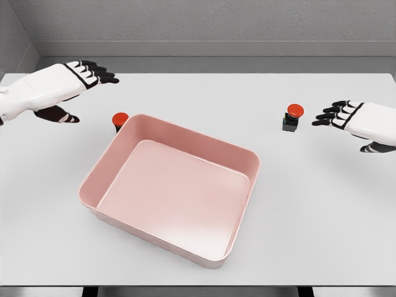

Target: Put the industrial switch in the basket with both arms

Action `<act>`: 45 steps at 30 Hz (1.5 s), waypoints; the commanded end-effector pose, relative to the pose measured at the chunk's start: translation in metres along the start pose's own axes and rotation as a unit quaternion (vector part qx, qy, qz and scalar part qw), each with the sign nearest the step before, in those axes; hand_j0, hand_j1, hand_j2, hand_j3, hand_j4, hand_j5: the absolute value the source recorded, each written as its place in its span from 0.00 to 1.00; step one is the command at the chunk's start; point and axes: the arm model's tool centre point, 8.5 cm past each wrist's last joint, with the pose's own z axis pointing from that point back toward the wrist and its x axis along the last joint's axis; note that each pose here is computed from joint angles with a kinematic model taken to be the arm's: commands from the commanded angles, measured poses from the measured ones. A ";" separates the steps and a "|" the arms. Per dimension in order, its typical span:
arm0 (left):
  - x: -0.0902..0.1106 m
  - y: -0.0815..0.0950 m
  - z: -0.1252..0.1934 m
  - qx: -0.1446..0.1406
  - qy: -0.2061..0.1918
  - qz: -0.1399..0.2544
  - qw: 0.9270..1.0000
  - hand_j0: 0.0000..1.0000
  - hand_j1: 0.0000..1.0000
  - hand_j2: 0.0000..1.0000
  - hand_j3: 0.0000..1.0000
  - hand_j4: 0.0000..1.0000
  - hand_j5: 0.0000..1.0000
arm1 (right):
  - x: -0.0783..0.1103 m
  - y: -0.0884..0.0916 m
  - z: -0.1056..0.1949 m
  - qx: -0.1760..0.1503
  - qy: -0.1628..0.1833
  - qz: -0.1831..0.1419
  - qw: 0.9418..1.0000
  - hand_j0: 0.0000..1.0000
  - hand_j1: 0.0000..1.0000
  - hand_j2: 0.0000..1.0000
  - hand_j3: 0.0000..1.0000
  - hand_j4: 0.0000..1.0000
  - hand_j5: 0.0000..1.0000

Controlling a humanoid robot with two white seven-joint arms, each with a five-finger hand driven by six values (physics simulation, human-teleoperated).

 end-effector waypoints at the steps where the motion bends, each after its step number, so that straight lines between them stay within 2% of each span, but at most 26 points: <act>1: 0.000 0.000 0.000 0.000 -0.001 0.002 1.000 1.00 1.00 1.00 1.00 1.00 1.00 | 0.000 -0.001 0.001 -0.002 0.000 -0.002 1.000 1.00 1.00 1.00 1.00 1.00 1.00; 5: 0.001 0.004 -0.006 -0.011 0.000 -0.010 1.000 1.00 1.00 1.00 1.00 1.00 1.00 | -0.001 -0.003 0.000 -0.006 0.001 -0.001 1.000 1.00 1.00 1.00 1.00 1.00 1.00; 7: 0.004 0.007 -0.030 -0.066 0.014 -0.020 0.998 1.00 1.00 1.00 1.00 1.00 1.00 | -0.002 -0.015 -0.005 -0.026 0.002 0.005 1.000 1.00 1.00 1.00 1.00 1.00 1.00; 9: 0.010 0.003 -0.044 -0.122 0.014 -0.021 0.992 1.00 1.00 1.00 1.00 1.00 1.00 | -0.001 -0.023 -0.014 -0.049 -0.002 0.003 0.999 1.00 1.00 1.00 1.00 1.00 1.00; 12: 0.006 0.001 -0.057 -0.140 0.034 -0.019 0.989 1.00 1.00 1.00 1.00 1.00 1.00 | 0.005 -0.029 -0.029 -0.068 -0.014 -0.001 0.998 1.00 1.00 1.00 1.00 1.00 1.00; 15: -0.008 -0.003 -0.062 -0.132 0.053 -0.013 0.990 1.00 1.00 1.00 1.00 1.00 1.00 | 0.015 -0.032 -0.052 -0.052 -0.036 -0.002 0.998 1.00 1.00 1.00 1.00 1.00 1.00; 17: -0.005 -0.005 -0.074 -0.134 0.053 -0.008 0.989 1.00 1.00 1.00 1.00 1.00 1.00 | 0.017 -0.033 -0.058 -0.039 -0.040 0.002 0.998 1.00 1.00 1.00 1.00 1.00 1.00; 18: -0.004 -0.018 -0.082 -0.148 0.085 0.000 0.985 1.00 1.00 1.00 1.00 1.00 1.00 | 0.017 -0.036 -0.060 -0.038 -0.040 0.007 0.998 1.00 1.00 1.00 1.00 1.00 1.00; 20: 0.002 -0.025 -0.097 -0.155 0.099 0.003 0.983 1.00 1.00 1.00 1.00 1.00 1.00 | 0.010 -0.036 -0.064 -0.030 -0.027 0.021 0.999 1.00 1.00 1.00 1.00 1.00 1.00; 21: 0.003 -0.025 -0.097 -0.156 0.100 0.001 0.983 1.00 1.00 1.00 1.00 1.00 1.00 | -0.002 -0.034 -0.065 -0.024 -0.009 0.025 0.999 1.00 1.00 1.00 1.00 1.00 1.00; 23: 0.003 -0.031 -0.097 -0.166 0.100 -0.019 0.981 1.00 1.00 1.00 1.00 1.00 1.00 | -0.013 -0.037 -0.072 -0.028 0.006 0.022 0.999 1.00 1.00 1.00 1.00 1.00 1.00; 24: 0.006 -0.039 -0.097 -0.178 0.096 -0.026 0.979 1.00 1.00 1.00 1.00 1.00 1.00 | -0.010 -0.037 -0.078 -0.031 0.000 0.021 0.999 1.00 1.00 1.00 1.00 1.00 1.00; 26: 0.012 -0.042 -0.104 -0.179 0.087 -0.031 0.979 1.00 1.00 1.00 1.00 1.00 1.00 | -0.004 -0.038 -0.092 -0.030 -0.006 0.036 0.999 1.00 1.00 1.00 1.00 1.00 1.00; 31: 0.013 -0.055 -0.101 -0.194 0.086 -0.033 0.977 1.00 1.00 1.00 1.00 1.00 1.00 | -0.009 -0.029 -0.116 -0.019 0.005 0.033 0.999 1.00 1.00 1.00 1.00 1.00 1.00; 33: 0.012 -0.056 -0.101 -0.195 0.088 -0.033 0.976 1.00 1.00 1.00 1.00 1.00 1.00 | -0.017 -0.021 -0.118 -0.002 0.020 0.033 0.999 1.00 1.00 1.00 1.00 1.00 1.00; 37: 0.007 -0.058 -0.100 -0.198 0.095 -0.032 0.975 1.00 1.00 1.00 1.00 1.00 1.00 | -0.022 -0.008 -0.124 0.019 0.031 0.034 0.999 1.00 1.00 1.00 1.00 1.00 1.00; 40: 0.008 -0.059 -0.101 -0.200 0.094 -0.033 0.975 0.93 0.93 0.93 0.93 0.93 0.93 | -0.020 -0.006 -0.128 0.021 0.029 0.035 0.999 1.00 1.00 1.00 1.00 1.00 1.00; 44: 0.010 -0.060 -0.103 -0.201 0.091 -0.040 0.975 0.92 0.92 0.92 0.92 0.92 0.92 | -0.013 -0.006 -0.136 0.018 0.020 0.033 0.999 1.00 1.00 1.00 1.00 1.00 1.00; 45: 0.010 -0.060 -0.103 -0.201 0.090 -0.040 0.975 0.89 0.89 0.89 0.89 0.89 0.89 | -0.013 -0.005 -0.137 0.018 0.019 0.033 0.999 1.00 1.00 1.00 1.00 1.00 1.00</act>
